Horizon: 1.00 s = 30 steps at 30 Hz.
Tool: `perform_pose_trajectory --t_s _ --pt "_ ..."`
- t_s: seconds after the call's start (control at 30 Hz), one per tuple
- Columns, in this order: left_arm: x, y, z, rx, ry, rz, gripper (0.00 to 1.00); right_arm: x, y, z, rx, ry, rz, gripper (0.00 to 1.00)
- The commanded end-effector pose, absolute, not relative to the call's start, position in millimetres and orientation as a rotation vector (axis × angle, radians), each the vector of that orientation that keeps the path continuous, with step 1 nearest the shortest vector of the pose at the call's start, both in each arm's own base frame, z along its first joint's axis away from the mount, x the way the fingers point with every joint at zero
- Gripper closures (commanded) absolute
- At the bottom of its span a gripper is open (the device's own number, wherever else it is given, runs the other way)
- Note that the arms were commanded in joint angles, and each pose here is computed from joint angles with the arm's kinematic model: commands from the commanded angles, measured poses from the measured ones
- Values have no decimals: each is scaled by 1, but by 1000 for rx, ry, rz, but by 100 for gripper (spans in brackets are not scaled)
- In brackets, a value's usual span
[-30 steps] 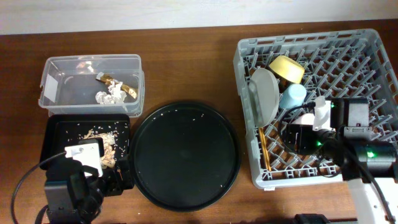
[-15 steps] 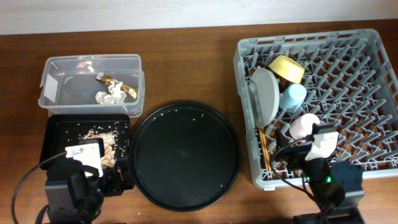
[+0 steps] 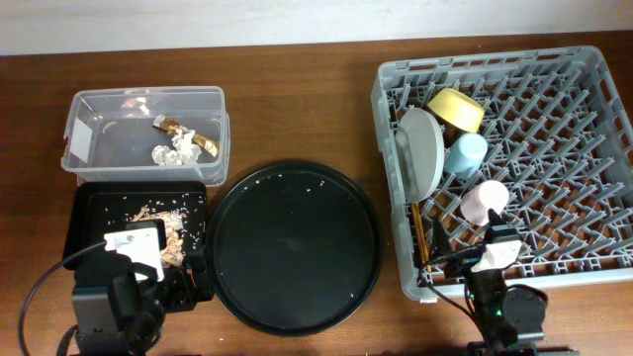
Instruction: Sort waste into correct bins and load items into the dishwasher rack
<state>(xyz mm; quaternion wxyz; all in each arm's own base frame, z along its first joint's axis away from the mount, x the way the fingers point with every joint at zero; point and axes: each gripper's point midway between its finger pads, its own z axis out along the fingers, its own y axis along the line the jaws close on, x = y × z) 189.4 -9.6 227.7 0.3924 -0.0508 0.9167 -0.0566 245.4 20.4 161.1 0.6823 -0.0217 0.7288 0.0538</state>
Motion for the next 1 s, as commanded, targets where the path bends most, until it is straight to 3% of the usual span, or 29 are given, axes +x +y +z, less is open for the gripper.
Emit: perform_pose_trajectory --t_s 0.0,0.8,0.97 --pt "189 -12 228 -116 2324 -154 1 245 21 157 -60 1644 117 1" --pt "183 -1 233 -138 2228 -82 1 245 21 157 -60 1643 118 1" --pt "200 -11 192 -70 2036 -125 1 245 21 157 -60 1643 117 1"
